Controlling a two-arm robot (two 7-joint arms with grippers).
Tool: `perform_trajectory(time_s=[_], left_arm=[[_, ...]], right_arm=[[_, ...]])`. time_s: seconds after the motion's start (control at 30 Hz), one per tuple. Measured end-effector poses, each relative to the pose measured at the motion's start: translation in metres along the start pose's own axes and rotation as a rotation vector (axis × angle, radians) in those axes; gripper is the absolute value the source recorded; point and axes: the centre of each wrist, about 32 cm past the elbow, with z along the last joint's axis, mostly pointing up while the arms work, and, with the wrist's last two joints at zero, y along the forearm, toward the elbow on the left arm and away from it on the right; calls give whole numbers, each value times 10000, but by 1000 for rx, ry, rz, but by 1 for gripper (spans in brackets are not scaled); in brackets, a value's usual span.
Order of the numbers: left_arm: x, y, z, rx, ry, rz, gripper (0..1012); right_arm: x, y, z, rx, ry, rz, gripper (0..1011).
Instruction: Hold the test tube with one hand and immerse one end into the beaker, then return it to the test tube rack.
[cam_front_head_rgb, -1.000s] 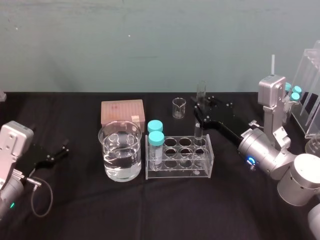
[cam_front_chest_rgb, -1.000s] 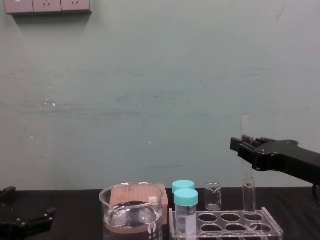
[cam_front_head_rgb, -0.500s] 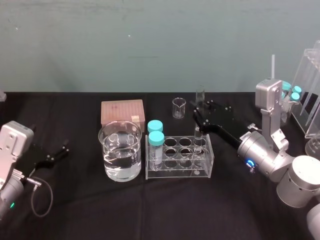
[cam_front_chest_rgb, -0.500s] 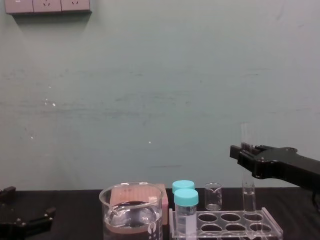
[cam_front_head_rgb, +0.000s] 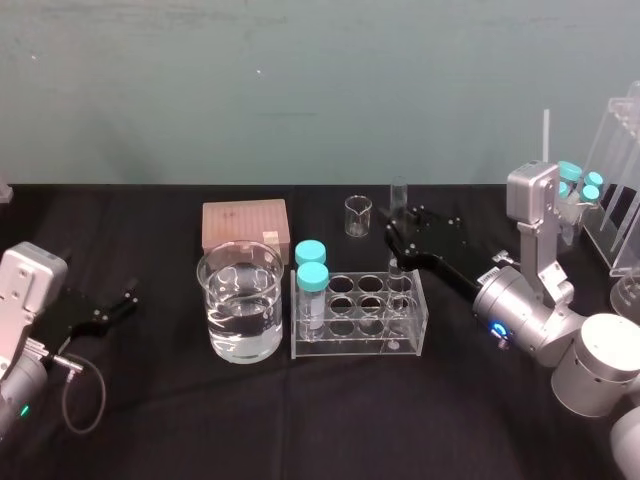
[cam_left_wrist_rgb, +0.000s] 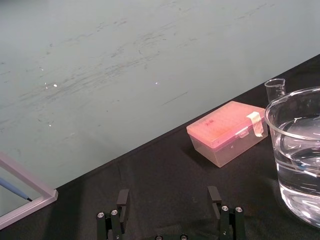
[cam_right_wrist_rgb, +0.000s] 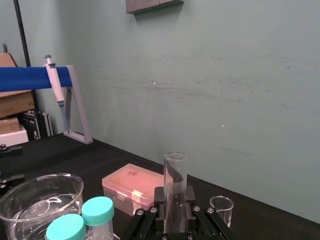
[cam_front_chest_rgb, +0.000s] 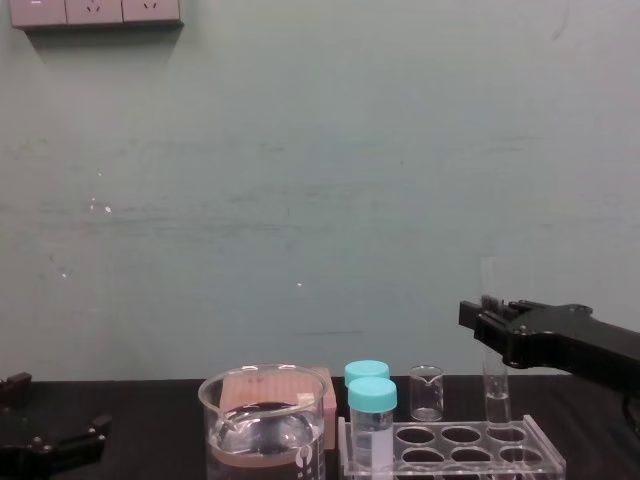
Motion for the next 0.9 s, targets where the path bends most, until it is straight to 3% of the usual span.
perform_trajectory(time_s=[0.9], left_arm=[[0, 0, 0, 0, 0, 0, 1000]], right_arm=[[5, 21, -83, -34, -3, 0, 230]])
